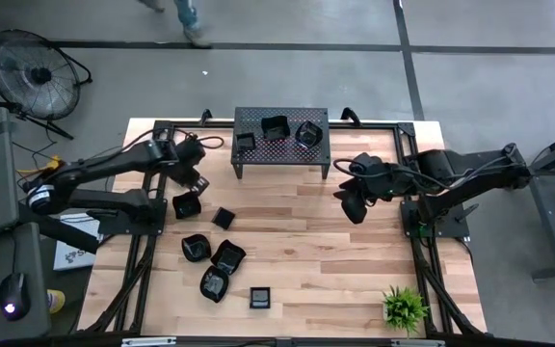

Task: Pick & Place Mini shaped plates
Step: Stack the square plate on top of the square plate on the shelf

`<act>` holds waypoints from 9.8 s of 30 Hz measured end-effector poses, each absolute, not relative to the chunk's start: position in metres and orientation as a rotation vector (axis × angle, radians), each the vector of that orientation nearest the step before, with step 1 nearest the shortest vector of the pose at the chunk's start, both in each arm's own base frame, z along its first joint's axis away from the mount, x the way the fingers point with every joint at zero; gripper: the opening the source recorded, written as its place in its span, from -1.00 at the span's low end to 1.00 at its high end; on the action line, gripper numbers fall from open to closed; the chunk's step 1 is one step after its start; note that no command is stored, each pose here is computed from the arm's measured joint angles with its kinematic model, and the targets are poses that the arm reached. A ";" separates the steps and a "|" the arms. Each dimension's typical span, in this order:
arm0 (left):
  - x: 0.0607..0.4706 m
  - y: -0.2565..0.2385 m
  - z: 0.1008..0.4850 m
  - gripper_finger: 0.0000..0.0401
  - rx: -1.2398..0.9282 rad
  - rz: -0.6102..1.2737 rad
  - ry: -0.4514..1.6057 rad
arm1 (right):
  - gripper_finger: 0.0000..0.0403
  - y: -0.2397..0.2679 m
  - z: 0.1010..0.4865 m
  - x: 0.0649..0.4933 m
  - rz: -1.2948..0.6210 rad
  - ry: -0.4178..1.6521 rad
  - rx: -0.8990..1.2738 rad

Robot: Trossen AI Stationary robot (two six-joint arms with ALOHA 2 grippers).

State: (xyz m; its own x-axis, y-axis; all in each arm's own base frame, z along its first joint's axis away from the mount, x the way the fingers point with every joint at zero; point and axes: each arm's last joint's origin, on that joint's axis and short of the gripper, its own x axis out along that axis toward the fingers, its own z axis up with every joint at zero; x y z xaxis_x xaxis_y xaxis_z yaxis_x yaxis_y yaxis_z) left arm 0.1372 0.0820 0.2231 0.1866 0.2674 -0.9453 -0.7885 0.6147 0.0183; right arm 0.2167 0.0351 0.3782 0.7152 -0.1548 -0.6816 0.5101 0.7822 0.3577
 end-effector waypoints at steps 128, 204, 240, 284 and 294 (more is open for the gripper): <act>0.154 0.097 0.179 -1.00 -0.357 0.854 1.354 | -0.26 0.033 0.379 0.217 -0.443 0.652 0.574; 0.189 0.102 0.409 -1.00 1.029 0.000 0.595 | -0.26 0.032 0.379 0.217 -0.484 0.627 0.584; 0.237 0.134 0.335 -1.00 1.396 -0.495 1.023 | -0.26 0.031 0.379 0.217 -0.511 0.609 0.579; 0.240 0.159 0.302 -1.00 1.406 -0.597 1.062 | -0.26 0.031 0.379 0.217 -0.518 0.604 0.595; 0.244 0.161 0.304 -1.00 1.444 -0.543 1.036 | -0.26 0.031 0.379 0.217 -0.522 0.601 0.605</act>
State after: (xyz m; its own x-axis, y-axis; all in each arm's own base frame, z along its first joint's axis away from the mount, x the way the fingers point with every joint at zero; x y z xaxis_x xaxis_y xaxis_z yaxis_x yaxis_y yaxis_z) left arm 0.2439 0.1615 0.3037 0.4916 0.2756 -0.8260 0.8361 0.1158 0.5362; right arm 0.2168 0.0314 0.3791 0.7084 -0.2719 -0.6514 0.6067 0.7062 0.3650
